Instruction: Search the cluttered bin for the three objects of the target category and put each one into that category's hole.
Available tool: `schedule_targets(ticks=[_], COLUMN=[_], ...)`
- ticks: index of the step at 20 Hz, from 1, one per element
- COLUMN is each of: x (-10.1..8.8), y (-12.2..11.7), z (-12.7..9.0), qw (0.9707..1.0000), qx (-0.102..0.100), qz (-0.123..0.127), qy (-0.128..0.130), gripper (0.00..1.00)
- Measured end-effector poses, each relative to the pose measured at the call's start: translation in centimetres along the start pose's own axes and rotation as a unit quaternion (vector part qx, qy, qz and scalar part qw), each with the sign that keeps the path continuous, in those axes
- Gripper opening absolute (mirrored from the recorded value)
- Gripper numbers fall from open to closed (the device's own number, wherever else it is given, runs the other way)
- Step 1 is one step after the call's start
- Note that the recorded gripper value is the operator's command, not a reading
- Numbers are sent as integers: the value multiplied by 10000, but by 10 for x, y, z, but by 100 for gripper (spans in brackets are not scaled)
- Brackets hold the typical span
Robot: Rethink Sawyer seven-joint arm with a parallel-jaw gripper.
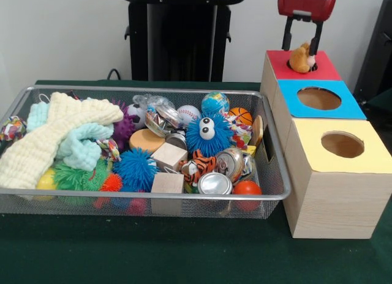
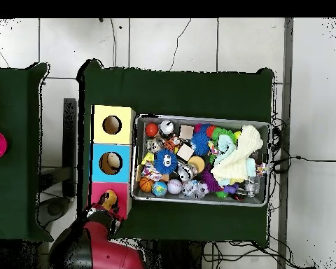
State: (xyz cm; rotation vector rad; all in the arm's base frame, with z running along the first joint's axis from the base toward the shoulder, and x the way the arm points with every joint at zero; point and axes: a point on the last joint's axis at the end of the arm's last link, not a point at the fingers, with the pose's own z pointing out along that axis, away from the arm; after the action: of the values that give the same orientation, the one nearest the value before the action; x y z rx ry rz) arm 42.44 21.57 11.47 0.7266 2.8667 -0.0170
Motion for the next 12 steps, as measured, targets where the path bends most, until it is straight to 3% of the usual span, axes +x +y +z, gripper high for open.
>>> schedule_targets(ticks=[12], x=[2], y=[-9], z=[-1], qw=[9999], qx=[17], qz=[-134], qy=[16], gripper=[100])
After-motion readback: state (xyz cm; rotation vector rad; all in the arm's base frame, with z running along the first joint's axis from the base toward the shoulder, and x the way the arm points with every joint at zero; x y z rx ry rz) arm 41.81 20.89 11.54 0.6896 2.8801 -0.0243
